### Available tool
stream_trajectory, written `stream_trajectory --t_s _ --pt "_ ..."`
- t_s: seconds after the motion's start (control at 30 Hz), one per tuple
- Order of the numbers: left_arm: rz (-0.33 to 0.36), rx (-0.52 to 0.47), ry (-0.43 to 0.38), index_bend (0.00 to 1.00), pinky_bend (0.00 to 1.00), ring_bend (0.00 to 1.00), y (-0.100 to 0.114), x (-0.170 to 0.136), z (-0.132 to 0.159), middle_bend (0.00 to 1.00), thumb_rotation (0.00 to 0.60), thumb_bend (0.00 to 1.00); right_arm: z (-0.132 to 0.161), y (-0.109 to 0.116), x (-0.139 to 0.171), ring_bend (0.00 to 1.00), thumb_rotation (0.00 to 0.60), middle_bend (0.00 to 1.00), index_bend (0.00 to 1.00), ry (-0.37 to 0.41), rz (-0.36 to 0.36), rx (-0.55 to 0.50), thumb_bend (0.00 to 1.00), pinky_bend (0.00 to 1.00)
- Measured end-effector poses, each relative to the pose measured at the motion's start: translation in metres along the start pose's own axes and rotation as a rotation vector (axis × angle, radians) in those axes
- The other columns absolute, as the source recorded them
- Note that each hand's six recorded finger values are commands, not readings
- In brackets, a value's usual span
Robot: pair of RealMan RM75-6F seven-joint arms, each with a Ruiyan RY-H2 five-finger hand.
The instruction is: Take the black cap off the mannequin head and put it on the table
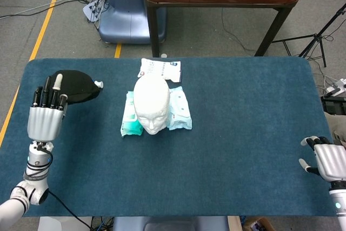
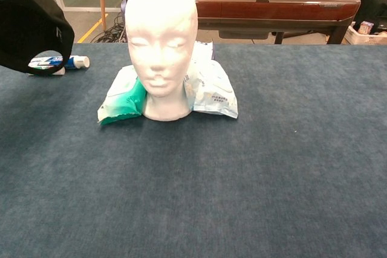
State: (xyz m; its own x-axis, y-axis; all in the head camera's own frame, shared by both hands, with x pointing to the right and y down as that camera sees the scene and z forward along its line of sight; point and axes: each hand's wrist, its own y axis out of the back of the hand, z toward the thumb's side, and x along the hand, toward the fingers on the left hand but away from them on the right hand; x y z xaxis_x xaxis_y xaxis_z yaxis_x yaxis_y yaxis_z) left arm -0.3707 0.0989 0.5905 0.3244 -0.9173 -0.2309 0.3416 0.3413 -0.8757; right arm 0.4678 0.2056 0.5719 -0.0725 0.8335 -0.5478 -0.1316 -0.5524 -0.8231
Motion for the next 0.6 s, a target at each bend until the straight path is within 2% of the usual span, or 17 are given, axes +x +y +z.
stream_trajectory --t_s 0.23,0.6 --pt "-0.050 0.012 -0.075 0.59 0.29 0.09 -0.004 -0.043 0.010 0.12 0.600 0.36 0.001 -0.001 0.000 0.30 0.600 0.37 0.40 0.002 0.001 0.003 0.25 0.57" --pt "-0.160 0.055 -0.120 0.59 0.26 0.09 0.001 -0.082 0.019 0.12 0.600 0.36 0.003 -0.001 0.001 0.30 0.600 0.37 0.40 0.006 0.003 0.008 0.25 0.57"
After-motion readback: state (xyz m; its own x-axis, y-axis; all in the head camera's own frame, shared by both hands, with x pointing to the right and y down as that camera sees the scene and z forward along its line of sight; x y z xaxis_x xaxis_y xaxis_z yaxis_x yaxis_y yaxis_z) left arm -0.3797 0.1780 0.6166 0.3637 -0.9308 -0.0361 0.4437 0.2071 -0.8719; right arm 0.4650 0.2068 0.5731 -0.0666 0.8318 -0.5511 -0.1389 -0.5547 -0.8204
